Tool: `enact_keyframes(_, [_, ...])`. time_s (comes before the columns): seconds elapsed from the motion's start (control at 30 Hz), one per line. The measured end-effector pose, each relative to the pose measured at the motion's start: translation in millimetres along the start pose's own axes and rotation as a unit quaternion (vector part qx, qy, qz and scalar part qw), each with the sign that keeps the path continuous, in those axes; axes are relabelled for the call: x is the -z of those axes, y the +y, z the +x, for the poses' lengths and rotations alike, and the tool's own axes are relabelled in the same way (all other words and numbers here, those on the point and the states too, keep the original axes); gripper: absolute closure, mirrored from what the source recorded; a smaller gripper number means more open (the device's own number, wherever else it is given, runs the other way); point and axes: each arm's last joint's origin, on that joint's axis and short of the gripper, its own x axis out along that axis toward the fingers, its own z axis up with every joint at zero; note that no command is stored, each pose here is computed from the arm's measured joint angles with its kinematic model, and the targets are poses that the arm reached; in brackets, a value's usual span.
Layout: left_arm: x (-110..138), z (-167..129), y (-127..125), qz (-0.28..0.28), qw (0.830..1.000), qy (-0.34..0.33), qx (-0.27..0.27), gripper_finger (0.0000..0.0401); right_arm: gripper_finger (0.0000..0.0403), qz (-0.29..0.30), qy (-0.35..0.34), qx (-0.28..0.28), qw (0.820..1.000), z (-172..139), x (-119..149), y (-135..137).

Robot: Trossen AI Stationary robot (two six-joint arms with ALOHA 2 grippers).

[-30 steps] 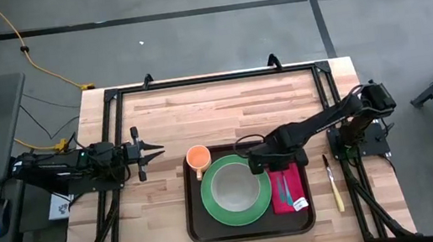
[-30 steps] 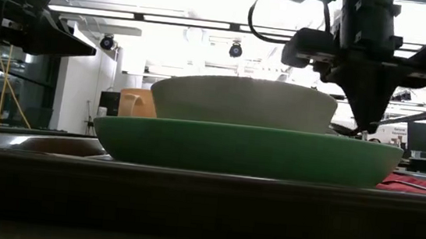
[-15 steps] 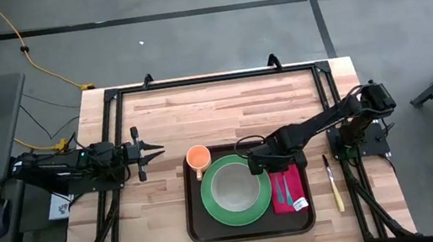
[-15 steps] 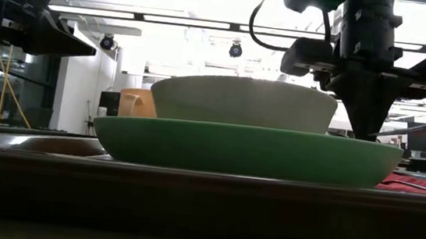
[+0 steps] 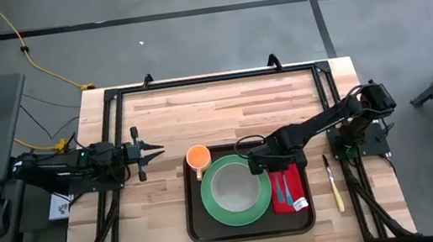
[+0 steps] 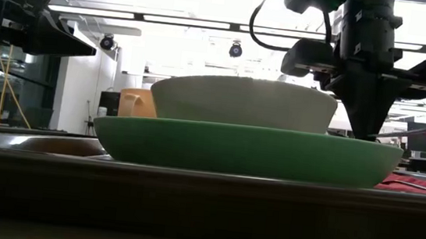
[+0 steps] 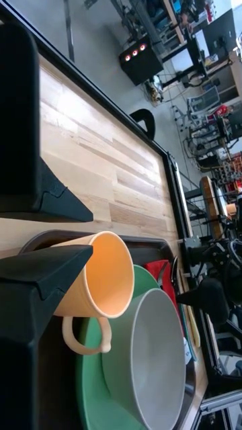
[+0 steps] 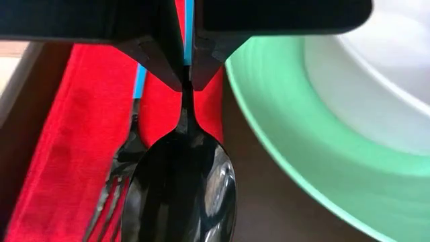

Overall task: Set up tray
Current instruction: Put the blue spoon on top of the red table napkin

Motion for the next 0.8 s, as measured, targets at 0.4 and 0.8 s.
enact_keyframes(0.4, [0,0,0,0.000,1.000,0.000,0.000,0.0304,0.0402,-0.010,-0.002,0.027,1.000,12,-1,1])
enact_keyframes(0.8, [0,0,0,0.000,1.000,0.000,-0.001,0.0304,0.0400,-0.003,-0.015,0.024,1.000,17,-3,1])
